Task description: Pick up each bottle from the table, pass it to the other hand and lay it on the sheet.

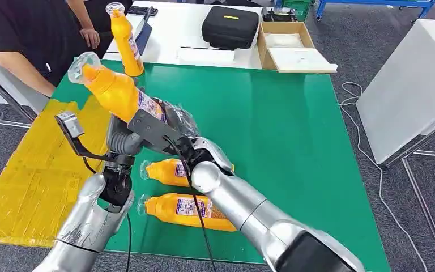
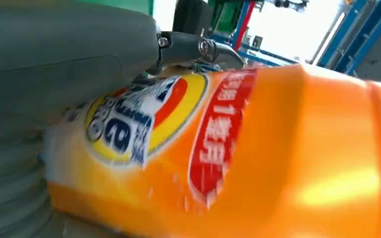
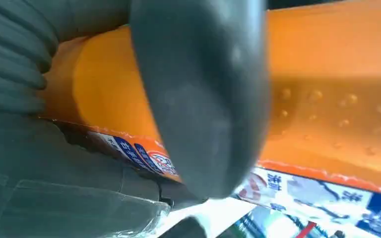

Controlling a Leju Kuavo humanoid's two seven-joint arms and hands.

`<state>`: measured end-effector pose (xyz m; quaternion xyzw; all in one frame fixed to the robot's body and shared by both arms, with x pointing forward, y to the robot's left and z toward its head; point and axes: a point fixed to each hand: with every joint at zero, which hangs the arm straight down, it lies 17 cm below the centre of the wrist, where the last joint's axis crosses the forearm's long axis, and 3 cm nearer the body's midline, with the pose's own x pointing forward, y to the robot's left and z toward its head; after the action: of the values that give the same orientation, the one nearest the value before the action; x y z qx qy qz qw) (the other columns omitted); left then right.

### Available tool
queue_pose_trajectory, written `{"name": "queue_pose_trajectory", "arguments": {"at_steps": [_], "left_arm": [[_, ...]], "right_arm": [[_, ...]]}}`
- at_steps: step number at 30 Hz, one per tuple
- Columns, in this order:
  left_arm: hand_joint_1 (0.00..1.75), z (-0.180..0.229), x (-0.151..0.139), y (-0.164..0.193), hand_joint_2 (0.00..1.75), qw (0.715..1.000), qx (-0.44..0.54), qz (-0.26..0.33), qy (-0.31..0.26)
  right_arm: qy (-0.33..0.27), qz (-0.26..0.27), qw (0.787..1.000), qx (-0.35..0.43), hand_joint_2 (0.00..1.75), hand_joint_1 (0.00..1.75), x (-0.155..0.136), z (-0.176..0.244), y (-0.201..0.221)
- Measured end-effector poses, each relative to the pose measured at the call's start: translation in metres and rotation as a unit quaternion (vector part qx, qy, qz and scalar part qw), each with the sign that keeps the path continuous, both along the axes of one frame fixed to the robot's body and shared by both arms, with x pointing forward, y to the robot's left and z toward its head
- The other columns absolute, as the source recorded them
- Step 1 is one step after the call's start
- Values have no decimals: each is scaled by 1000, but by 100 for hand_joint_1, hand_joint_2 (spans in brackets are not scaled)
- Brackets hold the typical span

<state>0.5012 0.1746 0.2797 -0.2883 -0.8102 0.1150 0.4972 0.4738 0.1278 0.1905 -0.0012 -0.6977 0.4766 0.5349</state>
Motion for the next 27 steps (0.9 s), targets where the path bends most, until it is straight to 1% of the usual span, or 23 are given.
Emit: {"name": "queue_pose_trajectory", "arguments": {"at_steps": [6, 12, 14, 21, 27], "left_arm": [[0, -19, -10, 12, 175, 1000, 2, 14, 13], [0, -35, -23, 33, 175, 999, 1, 36, 22], [0, -39, -27, 38, 175, 999, 1, 41, 24], [0, -45, -39, 52, 175, 998, 2, 55, 25], [0, -46, -45, 59, 175, 998, 3, 57, 24]], "right_arm": [[-16, 38, 998, -46, 175, 175, -24, -14, 17], [-38, 74, 993, -86, 175, 173, -45, -29, 28], [-43, 81, 991, -96, 175, 175, -50, -34, 29], [-60, 102, 986, -115, 175, 173, -59, -42, 33], [-63, 110, 984, -122, 175, 175, -63, -47, 34]]}}
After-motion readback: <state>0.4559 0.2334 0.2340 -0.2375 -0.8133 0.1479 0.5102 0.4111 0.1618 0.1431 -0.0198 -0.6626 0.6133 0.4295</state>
